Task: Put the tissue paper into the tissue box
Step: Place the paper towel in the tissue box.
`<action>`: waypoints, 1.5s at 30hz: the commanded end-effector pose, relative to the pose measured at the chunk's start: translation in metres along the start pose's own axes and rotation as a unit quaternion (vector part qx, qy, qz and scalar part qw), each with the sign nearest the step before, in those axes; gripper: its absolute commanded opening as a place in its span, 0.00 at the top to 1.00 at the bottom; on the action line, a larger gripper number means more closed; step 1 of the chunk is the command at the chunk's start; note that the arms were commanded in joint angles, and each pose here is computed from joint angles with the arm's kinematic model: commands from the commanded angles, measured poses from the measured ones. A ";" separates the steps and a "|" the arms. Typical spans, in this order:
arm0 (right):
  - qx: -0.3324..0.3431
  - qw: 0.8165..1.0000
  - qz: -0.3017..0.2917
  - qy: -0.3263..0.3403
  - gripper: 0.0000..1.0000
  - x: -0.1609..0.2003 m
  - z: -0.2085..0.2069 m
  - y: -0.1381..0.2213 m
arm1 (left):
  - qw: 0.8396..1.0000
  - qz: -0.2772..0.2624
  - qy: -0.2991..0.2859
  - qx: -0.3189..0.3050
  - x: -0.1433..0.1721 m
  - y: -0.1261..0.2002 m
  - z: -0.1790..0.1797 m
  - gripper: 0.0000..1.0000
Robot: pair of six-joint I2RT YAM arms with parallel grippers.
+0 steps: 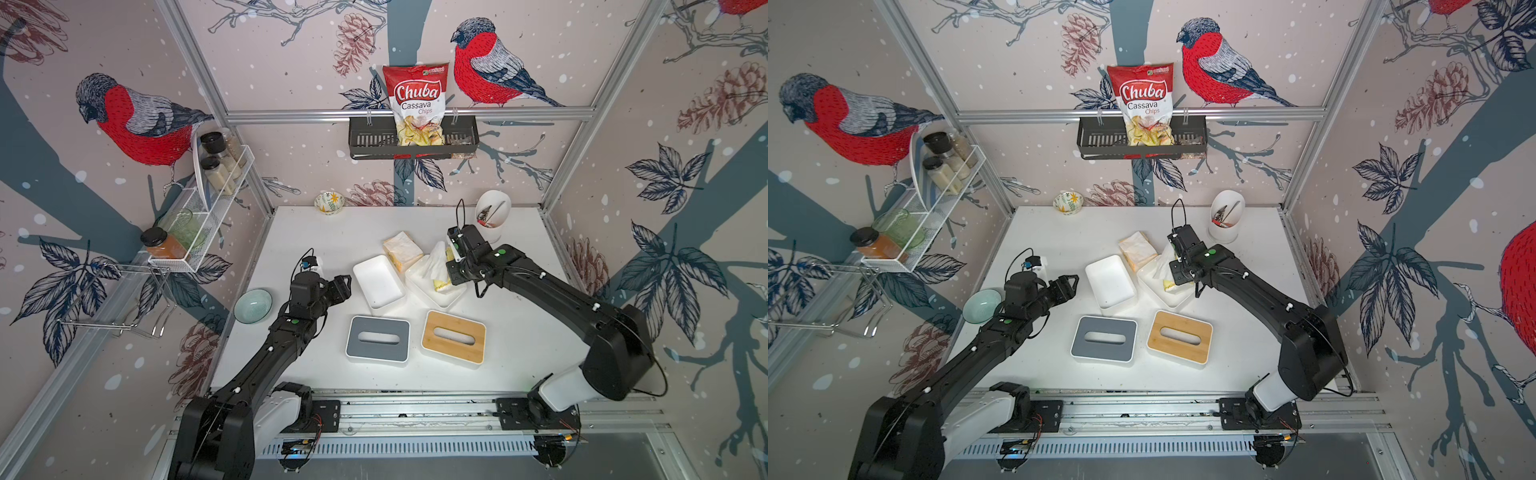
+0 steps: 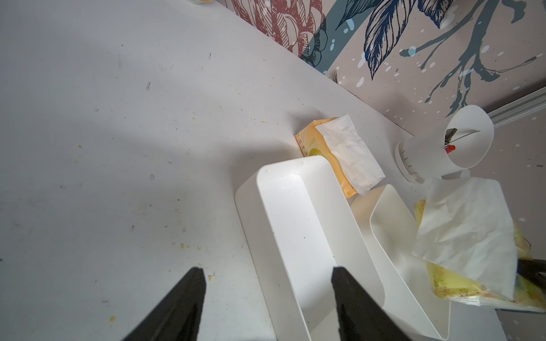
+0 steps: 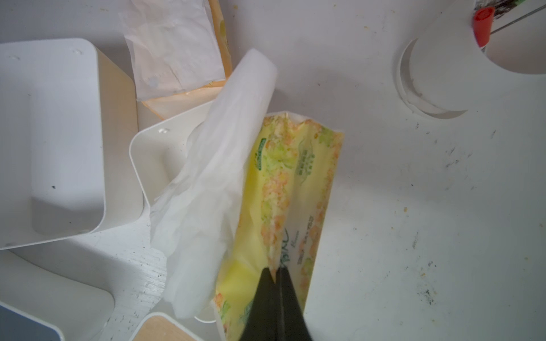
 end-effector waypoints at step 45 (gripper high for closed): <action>0.023 0.995 0.073 0.058 0.67 0.007 0.021 -0.082 | 1.000 -0.006 0.001 0.023 0.001 -0.003 -0.004 0.48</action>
Point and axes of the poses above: each gripper's point midway between its finger pads, its own y axis back along the fingers, its own z axis along the line the jaws close on, x = y × z, the point moved 4 cm from there along y, back along the fingers, and after that the axes turned 6 degrees about -y, right-handed, at the moved point
